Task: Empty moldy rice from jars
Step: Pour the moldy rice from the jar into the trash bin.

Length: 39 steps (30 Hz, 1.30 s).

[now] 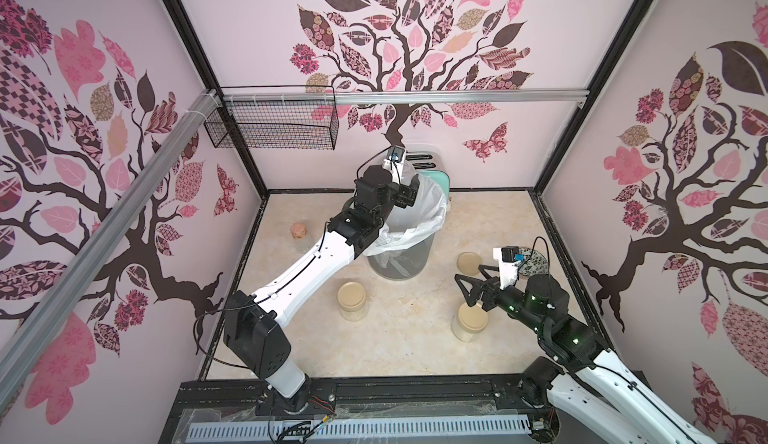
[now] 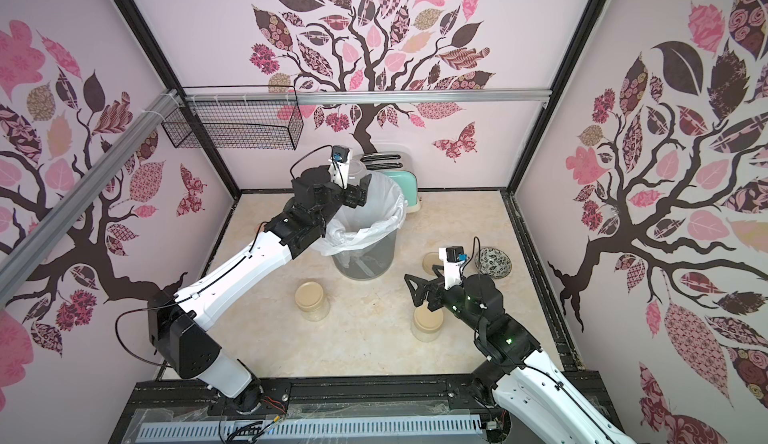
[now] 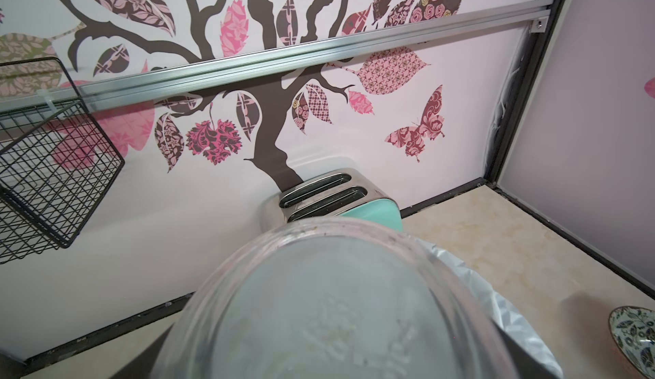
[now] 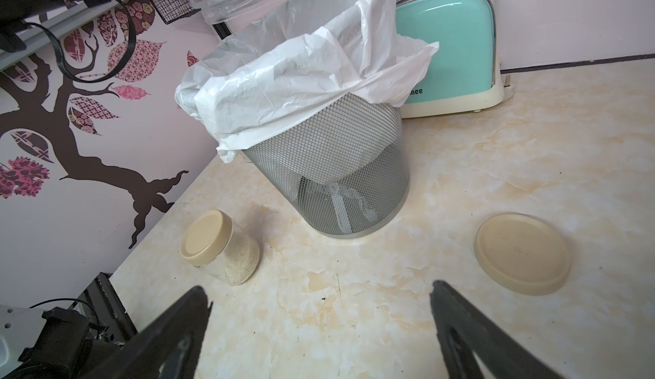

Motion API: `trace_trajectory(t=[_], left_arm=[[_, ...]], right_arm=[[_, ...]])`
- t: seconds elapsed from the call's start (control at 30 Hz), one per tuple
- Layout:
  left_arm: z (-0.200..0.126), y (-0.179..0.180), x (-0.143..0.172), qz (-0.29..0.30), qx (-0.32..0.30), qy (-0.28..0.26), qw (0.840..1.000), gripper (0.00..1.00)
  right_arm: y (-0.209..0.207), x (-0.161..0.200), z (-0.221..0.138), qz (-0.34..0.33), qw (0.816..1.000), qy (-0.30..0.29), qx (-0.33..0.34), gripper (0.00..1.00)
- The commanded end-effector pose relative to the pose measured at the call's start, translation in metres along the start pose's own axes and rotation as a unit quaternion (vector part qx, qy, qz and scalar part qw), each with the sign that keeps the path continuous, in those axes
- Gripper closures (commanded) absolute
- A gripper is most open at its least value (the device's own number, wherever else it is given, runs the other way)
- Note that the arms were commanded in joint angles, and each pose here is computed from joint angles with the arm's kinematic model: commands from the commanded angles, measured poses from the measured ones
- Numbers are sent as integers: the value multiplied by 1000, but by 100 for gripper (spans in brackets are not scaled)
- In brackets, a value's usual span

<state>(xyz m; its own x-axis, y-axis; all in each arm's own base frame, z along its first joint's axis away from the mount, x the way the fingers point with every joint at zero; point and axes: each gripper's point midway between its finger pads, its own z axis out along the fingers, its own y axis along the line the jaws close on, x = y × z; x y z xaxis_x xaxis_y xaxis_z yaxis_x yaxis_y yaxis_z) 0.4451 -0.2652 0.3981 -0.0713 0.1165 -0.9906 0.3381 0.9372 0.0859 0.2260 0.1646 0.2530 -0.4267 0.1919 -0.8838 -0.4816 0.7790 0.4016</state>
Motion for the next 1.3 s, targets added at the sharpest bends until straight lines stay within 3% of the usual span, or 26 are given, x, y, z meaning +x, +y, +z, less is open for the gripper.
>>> trace_trajectory(t=[0.0, 0.2, 0.37, 0.53, 0.67, 0.8, 0.97, 1.1, 1.27], left_arm=[[-17, 4, -47, -27, 4, -72, 997, 34], [-14, 18, -36, -40, -30, -67, 997, 34], [-20, 9, -40, -44, -13, -73, 996, 35], [-11, 46, -36, -144, -19, -62, 987, 36], [-15, 14, -34, -88, 9, -54, 995, 35], [-13, 29, -33, -125, -3, -56, 991, 35], [-21, 9, -41, -76, 11, -60, 995, 34], [-16, 31, -34, -118, -4, -53, 992, 35], [-30, -5, -43, -4, 7, -78, 997, 34]], right_arm=[[3, -7, -4, -1, 1000, -6, -3, 1], [3, -6, -5, -1, 1000, -7, -2, 0], [0, -5, -8, 1, 1000, -10, 2, 0], [2, -5, -8, 3, 1000, -8, -2, 1], [1, -6, -8, 2, 1000, -11, 1, 0], [3, -7, -8, 5, 1000, -11, -4, 1], [2, -6, -10, 5, 1000, -10, 0, 1], [4, -7, -10, 9, 1000, -13, -5, 0], [3, -6, -11, 10, 1000, -14, -4, 1]])
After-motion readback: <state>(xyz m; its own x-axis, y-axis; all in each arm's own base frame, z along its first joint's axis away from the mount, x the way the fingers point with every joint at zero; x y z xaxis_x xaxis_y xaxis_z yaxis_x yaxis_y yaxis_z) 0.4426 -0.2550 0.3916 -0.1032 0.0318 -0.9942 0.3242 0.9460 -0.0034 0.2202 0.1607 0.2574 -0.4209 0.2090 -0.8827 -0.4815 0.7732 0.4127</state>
